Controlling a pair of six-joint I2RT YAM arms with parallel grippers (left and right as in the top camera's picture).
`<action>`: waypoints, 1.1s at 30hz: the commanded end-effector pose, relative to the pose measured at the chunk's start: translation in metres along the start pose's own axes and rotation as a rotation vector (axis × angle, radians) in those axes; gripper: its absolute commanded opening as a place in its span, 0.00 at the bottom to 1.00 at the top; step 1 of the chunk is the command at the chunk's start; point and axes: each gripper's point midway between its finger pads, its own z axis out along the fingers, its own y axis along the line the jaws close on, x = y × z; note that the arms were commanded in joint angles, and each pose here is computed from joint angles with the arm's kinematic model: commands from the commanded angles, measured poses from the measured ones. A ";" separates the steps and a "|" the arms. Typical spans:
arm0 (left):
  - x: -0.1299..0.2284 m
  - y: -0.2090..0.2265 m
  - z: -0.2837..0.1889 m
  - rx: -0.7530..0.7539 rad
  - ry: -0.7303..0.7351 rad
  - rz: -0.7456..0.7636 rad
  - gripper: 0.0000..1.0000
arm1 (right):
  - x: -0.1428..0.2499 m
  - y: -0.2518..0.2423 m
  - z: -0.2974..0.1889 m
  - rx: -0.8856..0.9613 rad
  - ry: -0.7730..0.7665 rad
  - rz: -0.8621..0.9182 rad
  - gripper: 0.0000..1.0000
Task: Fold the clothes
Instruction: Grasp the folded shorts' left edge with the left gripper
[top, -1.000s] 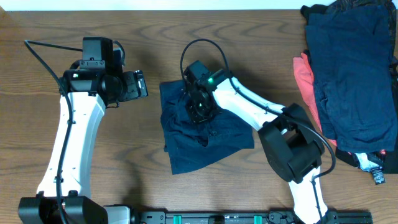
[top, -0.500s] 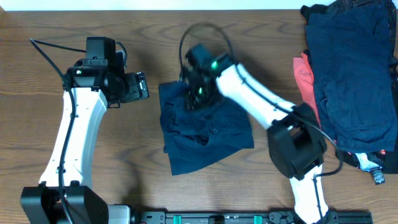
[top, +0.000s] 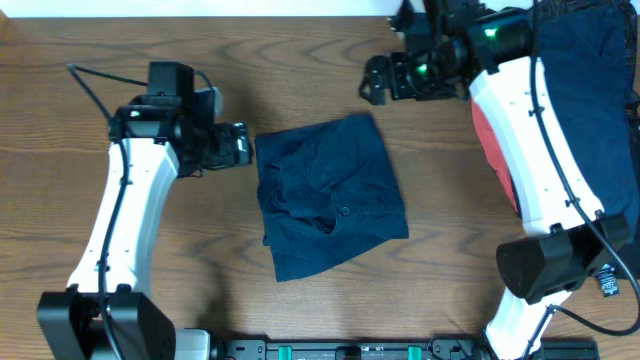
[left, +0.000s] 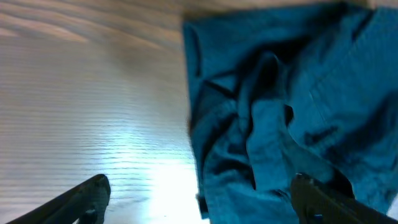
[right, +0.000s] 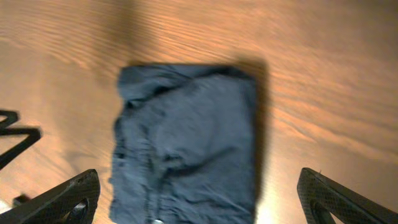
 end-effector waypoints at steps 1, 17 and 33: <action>0.020 -0.013 0.024 0.052 0.098 0.088 0.98 | 0.008 -0.028 0.013 0.060 0.050 0.041 0.99; 0.049 -0.042 0.112 0.111 0.304 0.160 0.98 | 0.024 -0.062 0.031 0.113 0.108 0.103 0.99; 0.060 -0.062 0.164 0.233 0.372 0.159 0.98 | 0.024 -0.064 0.035 0.117 0.107 0.104 0.99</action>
